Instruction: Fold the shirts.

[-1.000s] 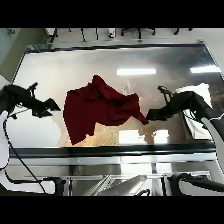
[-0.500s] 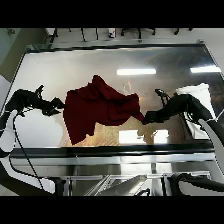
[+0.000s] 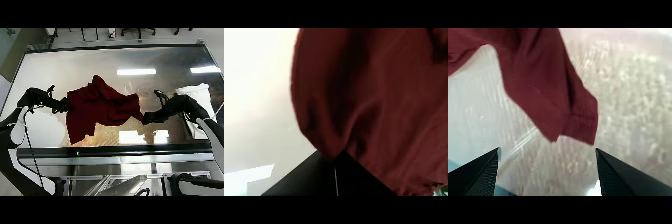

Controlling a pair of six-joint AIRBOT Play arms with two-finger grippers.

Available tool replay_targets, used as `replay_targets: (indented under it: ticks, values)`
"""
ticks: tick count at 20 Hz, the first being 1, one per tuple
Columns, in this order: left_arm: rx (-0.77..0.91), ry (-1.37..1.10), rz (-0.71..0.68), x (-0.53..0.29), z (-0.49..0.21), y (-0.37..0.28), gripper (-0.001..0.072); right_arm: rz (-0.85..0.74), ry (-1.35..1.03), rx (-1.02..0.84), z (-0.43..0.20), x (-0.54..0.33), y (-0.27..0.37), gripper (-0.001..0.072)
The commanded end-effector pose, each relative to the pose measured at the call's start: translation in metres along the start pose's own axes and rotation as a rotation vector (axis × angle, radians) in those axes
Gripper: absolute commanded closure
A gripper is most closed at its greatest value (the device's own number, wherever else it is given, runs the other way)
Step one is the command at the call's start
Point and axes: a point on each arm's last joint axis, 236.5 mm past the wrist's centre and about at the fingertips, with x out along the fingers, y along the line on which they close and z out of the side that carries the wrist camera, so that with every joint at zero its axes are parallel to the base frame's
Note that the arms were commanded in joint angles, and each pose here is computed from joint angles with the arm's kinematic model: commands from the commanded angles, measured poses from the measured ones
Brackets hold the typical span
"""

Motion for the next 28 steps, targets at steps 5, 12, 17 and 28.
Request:
replay_targets:
  ticks: [5, 12, 17, 28]
  values:
    - [0.046, -0.021, -0.007, -0.019, 0.017, -0.027, 0.0693, 0.038, 0.003, -0.005, 0.013, 0.032, -0.001, 0.0325]
    - [0.283, -0.28, -0.055, -0.147, 0.04, -0.147, 0.0693, 0.338, -0.186, -0.115, 0.08, -0.068, 0.101, 0.0692]
    - [0.551, -1.012, -0.225, -0.453, -0.046, -0.313, 0.0693, 0.383, -0.979, -0.506, 0.087, -0.409, 0.244, 0.0693]
    - [0.569, -1.938, -0.002, -0.638, -0.309, -0.326, 0.0693, -0.056, -1.737, -0.76, -0.082, -0.632, 0.336, 0.0693]
